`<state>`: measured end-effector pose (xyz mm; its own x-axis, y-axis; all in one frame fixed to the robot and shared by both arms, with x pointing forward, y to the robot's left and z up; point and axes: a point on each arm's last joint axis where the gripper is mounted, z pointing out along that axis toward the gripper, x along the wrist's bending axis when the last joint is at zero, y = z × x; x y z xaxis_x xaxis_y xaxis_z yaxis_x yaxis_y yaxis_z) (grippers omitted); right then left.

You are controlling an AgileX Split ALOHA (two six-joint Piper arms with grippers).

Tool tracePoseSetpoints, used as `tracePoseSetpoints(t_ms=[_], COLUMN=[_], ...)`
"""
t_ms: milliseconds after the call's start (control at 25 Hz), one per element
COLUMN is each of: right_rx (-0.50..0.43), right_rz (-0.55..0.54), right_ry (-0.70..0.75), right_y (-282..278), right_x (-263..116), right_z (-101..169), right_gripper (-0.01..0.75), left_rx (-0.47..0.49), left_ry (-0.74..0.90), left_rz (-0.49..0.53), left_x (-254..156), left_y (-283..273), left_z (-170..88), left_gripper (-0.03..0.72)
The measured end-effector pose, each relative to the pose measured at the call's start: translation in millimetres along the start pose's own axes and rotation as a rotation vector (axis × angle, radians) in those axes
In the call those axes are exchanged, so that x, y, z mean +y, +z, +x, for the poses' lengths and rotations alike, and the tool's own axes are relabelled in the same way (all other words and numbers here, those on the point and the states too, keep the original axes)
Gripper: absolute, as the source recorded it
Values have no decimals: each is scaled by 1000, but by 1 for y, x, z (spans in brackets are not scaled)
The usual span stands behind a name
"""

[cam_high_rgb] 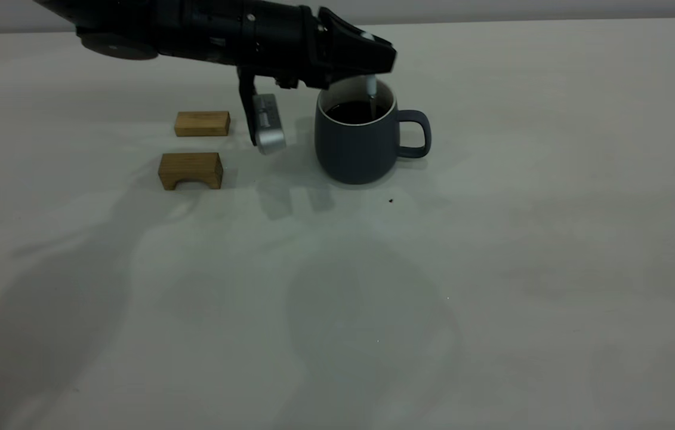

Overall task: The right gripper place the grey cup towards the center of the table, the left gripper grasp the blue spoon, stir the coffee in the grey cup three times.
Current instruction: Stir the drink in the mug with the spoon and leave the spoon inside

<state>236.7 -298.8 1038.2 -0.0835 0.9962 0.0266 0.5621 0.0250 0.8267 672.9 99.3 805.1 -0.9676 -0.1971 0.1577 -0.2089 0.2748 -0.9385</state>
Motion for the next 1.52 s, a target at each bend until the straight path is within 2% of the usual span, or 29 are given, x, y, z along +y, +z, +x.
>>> tracePoseSetpoints(t_ms=[160, 280, 560, 720, 920, 1200, 1520], right_rx=[0, 0, 0, 0, 0, 0, 0], right_rz=[0, 0, 0, 0, 0, 0, 0], right_ry=[0, 0, 0, 0, 0, 0, 0], right_y=[0, 0, 0, 0, 0, 0, 0], right_x=[0, 0, 0, 0, 0, 0, 0], right_z=[0, 0, 0, 0, 0, 0, 0], right_gripper=[470, 470, 470, 470, 470, 470, 470], left_rx=[82, 88, -50, -97, -47, 94, 73], left_ry=[42, 43, -19, -23, -17, 34, 40], left_rz=[-16, -18, 42, 14, 13, -1, -34], left_x=[2, 6, 3, 2, 2, 6, 17], left_y=[-8, -23, -34, -22, -4, -14, -46], left_z=[3, -4, -21, -21, -10, -2, -17], left_gripper=[115, 115, 113, 113, 113, 113, 112])
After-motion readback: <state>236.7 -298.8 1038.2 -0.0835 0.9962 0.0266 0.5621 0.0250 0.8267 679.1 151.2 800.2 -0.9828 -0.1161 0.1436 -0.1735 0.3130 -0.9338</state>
